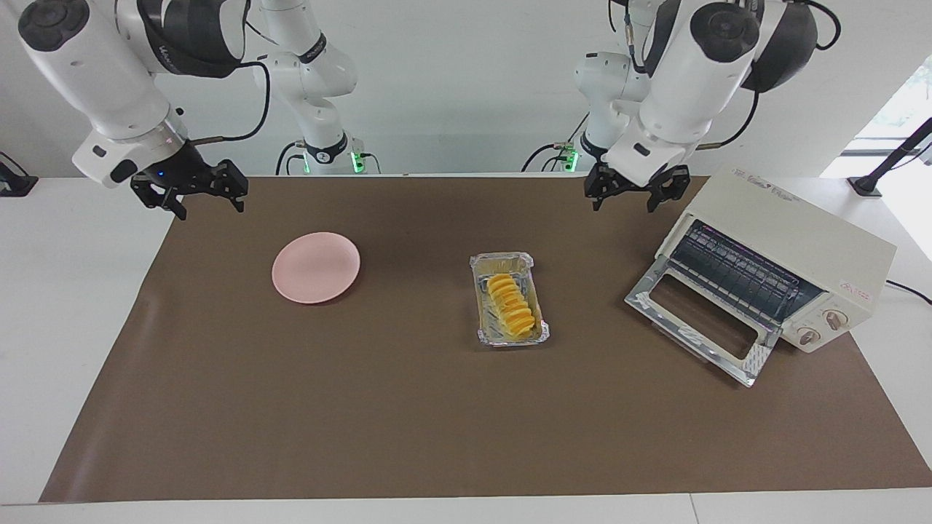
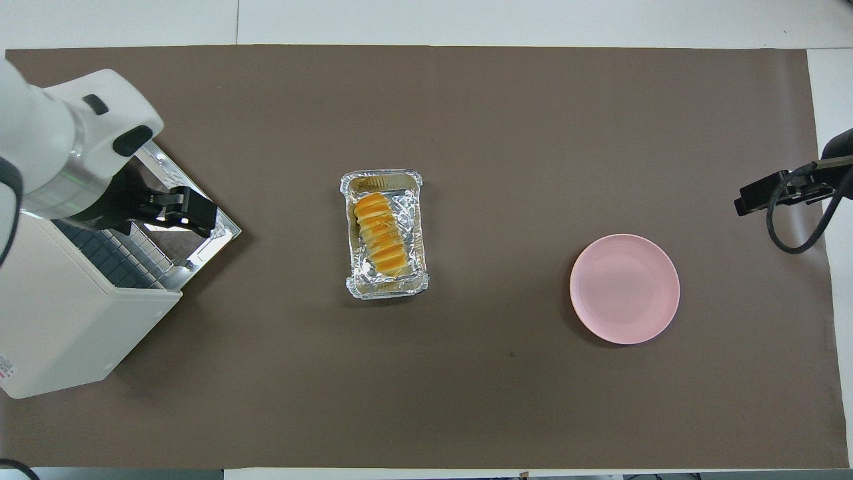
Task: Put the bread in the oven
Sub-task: 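Reach the left gripper to the foil tray and grasp its edge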
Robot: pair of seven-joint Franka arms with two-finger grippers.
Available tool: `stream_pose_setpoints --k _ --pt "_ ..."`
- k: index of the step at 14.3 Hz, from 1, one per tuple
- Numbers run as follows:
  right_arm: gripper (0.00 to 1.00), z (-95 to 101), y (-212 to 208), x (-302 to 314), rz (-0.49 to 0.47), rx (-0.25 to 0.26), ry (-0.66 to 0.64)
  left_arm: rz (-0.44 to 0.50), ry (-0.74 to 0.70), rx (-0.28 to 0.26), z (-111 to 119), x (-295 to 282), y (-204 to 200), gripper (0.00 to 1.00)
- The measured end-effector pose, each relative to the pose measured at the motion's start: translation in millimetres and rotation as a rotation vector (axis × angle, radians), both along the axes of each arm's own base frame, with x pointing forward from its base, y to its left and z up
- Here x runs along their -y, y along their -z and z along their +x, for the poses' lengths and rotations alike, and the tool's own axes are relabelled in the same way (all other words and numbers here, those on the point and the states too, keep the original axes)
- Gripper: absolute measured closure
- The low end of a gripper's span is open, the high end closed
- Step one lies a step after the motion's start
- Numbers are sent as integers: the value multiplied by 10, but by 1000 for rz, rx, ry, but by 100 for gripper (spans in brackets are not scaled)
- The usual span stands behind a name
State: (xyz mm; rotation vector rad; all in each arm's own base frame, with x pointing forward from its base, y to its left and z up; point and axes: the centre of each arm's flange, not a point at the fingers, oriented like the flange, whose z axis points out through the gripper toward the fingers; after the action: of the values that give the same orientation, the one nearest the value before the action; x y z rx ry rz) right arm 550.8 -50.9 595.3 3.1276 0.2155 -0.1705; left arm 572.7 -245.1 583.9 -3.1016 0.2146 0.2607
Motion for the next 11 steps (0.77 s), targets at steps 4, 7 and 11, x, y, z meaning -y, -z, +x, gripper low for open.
stream_pose_setpoints --k 4,7,11 --pt "0 -84 -184 186 -1 36 -5 -4 -28 10 286 569 455 0" --pt "0 -126 -262 146 -1 46 -12 -20 -38 49 313 873 705 0" --pt "0 -155 -200 147 2 15 -10 -26 -85 80 290 1184 1218 0"
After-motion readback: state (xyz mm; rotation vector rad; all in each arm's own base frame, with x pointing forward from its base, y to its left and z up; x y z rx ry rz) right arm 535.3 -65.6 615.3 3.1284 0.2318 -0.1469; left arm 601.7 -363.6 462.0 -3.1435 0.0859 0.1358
